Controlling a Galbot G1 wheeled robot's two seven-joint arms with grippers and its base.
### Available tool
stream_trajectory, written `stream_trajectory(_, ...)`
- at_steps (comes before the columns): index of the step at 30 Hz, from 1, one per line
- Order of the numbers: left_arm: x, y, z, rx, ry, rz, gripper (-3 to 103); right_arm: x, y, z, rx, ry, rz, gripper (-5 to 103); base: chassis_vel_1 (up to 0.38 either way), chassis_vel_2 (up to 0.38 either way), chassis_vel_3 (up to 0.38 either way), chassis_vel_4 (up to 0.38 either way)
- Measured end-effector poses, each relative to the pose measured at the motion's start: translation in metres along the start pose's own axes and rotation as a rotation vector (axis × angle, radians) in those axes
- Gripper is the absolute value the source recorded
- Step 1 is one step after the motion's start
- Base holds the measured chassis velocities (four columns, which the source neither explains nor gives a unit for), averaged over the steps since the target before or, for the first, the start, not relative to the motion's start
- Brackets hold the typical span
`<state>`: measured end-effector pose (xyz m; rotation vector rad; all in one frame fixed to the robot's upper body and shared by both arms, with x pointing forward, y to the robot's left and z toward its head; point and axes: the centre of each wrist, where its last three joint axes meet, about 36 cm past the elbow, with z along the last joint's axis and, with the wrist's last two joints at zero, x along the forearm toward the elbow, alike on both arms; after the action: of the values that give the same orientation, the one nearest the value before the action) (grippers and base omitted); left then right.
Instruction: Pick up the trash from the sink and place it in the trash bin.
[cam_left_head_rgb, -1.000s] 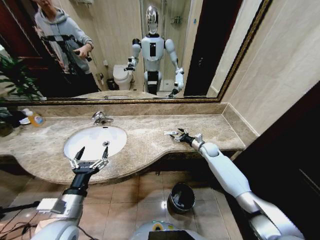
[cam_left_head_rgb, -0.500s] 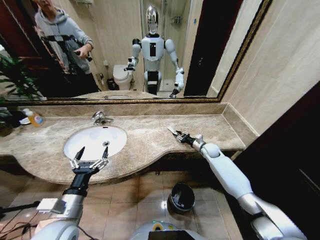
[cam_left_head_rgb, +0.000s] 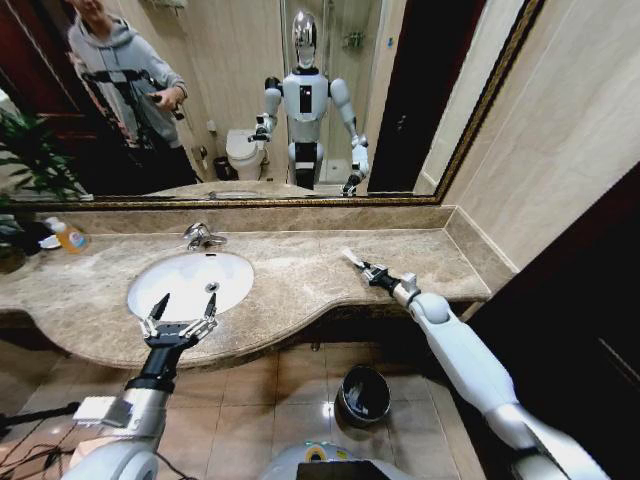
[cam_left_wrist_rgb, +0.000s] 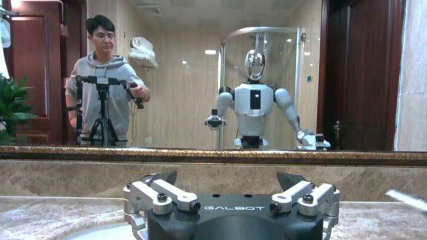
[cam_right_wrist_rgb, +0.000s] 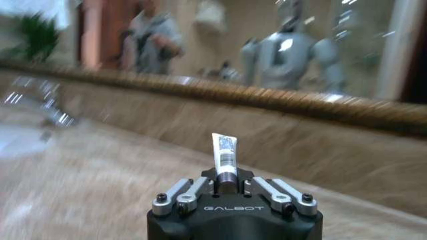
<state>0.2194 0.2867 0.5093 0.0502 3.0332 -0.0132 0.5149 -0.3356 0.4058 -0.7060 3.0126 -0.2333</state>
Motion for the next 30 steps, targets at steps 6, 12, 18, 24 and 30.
stream_trajectory(6,0.000,0.000,0.000,0.000,0.000,0.000,100,0.059,0.023,-0.031,-0.102,-0.100,0.160,18,0.000,0.000,0.000,0.000)
stream_trajectory(12,0.000,0.000,0.000,0.000,0.000,0.000,100,0.094,0.047,-0.026,-0.162,-0.139,0.301,18,0.000,0.000,0.000,0.000)
stream_trajectory(18,0.000,0.000,0.000,0.000,0.000,0.000,100,0.141,0.093,-0.007,-0.245,-0.095,0.464,18,0.000,0.000,0.000,0.000)
stream_trajectory(24,0.000,0.000,0.000,0.000,0.000,0.000,100,0.185,0.133,0.028,-0.226,-0.027,0.510,18,0.000,0.000,0.000,0.000)
stream_trajectory(30,0.000,0.000,0.000,0.000,0.000,0.000,100,0.224,0.177,0.077,-0.160,0.075,0.511,18,0.000,0.000,0.000,0.000)
